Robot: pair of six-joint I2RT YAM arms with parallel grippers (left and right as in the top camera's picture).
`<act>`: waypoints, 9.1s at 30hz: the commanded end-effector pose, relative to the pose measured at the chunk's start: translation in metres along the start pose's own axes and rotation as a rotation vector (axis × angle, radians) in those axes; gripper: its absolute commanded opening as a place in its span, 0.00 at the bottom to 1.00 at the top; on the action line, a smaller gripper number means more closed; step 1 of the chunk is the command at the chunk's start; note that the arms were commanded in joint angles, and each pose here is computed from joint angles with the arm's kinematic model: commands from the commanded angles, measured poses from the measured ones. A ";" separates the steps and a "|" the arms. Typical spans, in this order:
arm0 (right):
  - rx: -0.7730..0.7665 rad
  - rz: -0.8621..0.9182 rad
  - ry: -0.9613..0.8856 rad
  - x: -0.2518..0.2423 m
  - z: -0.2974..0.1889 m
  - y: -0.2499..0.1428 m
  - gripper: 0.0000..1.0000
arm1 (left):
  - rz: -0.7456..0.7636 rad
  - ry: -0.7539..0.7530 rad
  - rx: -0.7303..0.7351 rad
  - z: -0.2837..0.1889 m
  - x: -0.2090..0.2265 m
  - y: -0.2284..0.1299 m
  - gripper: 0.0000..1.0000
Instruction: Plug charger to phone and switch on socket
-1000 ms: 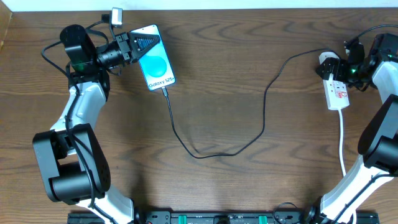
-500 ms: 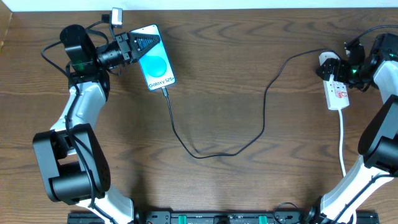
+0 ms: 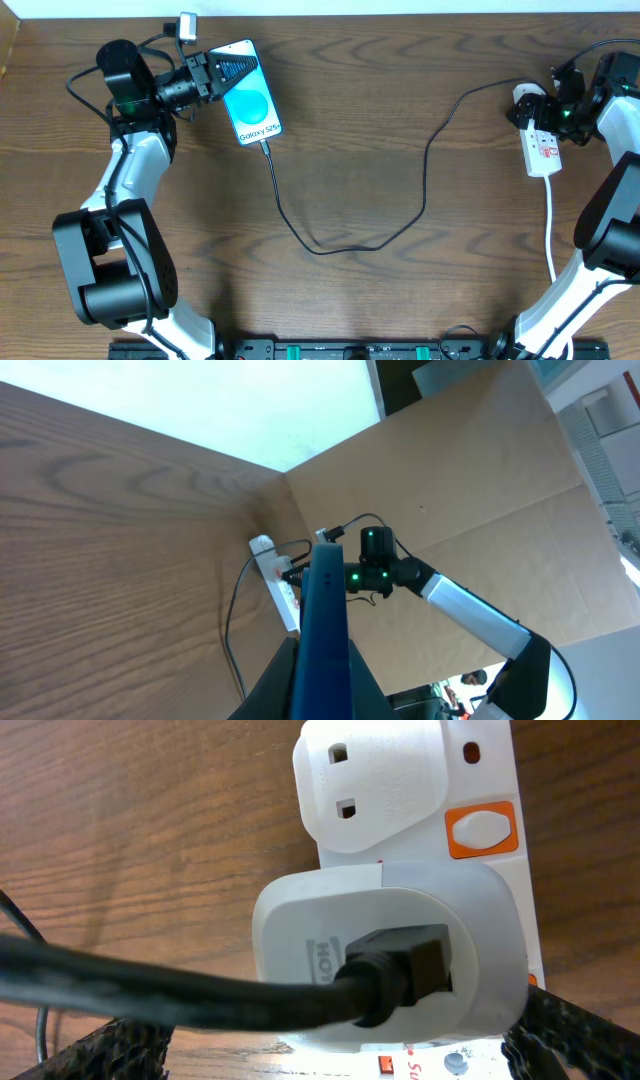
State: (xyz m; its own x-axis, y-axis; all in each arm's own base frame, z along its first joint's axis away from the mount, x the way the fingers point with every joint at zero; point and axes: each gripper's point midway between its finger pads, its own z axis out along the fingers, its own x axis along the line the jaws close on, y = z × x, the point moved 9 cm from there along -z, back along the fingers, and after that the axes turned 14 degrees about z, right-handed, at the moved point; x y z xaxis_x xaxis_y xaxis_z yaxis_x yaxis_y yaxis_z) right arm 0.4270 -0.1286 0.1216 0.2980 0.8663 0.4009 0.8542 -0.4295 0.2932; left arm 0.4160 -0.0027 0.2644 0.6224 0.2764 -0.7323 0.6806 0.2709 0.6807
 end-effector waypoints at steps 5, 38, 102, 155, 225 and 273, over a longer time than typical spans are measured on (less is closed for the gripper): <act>0.147 0.044 0.154 0.016 0.039 -0.022 0.99 | 0.042 -0.019 0.010 0.001 -0.008 0.003 0.07; 0.143 0.066 0.039 -0.009 0.033 -0.017 0.99 | 0.041 -0.018 0.009 0.001 -0.008 0.003 0.07; 0.143 0.057 0.093 0.010 0.004 0.007 0.99 | 0.042 -0.018 0.009 0.001 -0.008 0.003 0.07; 0.194 0.126 0.076 0.017 0.003 0.000 0.99 | 0.041 -0.016 0.007 0.001 -0.008 0.003 0.07; 0.013 0.128 0.003 0.041 -0.155 0.022 0.99 | -0.080 0.365 0.244 0.095 0.020 -0.090 0.08; 0.012 0.128 0.005 0.041 -0.154 0.022 0.99 | -0.242 0.472 0.489 0.151 0.064 -0.189 0.08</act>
State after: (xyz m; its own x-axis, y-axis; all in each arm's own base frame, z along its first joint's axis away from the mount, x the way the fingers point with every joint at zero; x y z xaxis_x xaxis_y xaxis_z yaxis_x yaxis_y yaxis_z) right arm 0.3915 -0.1446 0.2737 0.4134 0.8060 0.4235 0.8158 -0.5345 0.2209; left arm 0.3858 -0.1727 0.0832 0.2816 0.6732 -0.6837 0.9380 -0.0430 0.3439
